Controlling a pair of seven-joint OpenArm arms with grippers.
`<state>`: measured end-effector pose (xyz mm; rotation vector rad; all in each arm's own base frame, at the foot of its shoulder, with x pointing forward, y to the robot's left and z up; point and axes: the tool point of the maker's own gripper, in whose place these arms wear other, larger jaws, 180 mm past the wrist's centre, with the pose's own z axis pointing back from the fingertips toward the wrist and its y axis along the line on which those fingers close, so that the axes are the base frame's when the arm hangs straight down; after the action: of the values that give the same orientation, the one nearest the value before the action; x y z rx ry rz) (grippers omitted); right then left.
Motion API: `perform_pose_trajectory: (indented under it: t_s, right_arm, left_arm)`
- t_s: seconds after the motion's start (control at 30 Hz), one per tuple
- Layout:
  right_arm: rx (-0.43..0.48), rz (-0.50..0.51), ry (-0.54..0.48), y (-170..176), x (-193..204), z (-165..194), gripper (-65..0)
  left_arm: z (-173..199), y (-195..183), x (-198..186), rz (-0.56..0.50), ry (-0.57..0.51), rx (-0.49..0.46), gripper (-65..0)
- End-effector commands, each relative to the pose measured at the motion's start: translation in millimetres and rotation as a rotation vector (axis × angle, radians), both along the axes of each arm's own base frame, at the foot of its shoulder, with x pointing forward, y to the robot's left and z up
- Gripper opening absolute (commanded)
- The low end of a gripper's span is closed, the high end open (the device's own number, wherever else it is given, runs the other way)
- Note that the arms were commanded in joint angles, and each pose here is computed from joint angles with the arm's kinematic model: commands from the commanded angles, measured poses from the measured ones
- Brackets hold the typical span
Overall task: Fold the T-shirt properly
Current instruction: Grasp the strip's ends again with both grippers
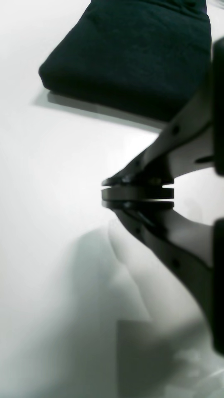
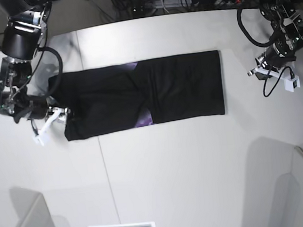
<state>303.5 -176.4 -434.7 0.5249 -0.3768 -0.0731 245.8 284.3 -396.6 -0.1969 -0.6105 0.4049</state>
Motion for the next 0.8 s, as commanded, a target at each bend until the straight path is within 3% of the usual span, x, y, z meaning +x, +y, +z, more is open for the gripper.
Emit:
perform_pose_trajectory:
  t_s: [0.0, 0.33, 0.43, 0.67, 0.77]
  right_arm:
    - [-0.039, 0.052, 0.114, 4, -25, -18, -14.7]
    - [-0.045, 0.072, 0.117, 7, -26, -19, -16.1]
    - [-0.047, 0.076, 0.126, 7, -29, -21, -27.8]
    - [-0.052, 0.071, 0.114, 6, -26, -20, -65.0]
    - [-0.074, 0.073, 0.090, 4, -20, -19, -65.0]
  left_arm:
    - [8, -2, 9, -0.030, -0.029, 0.010, -65.0]
    - [-24, -52, 15, -0.147, -0.018, -0.025, -65.0]
    - [-39, -59, 11, -0.156, 0.008, -0.042, -65.0]
    - [-49, -80, 9, -0.210, 0.026, -0.056, -65.0]
    - [-49, -87, 9, -0.232, 0.026, -0.059, -65.0]
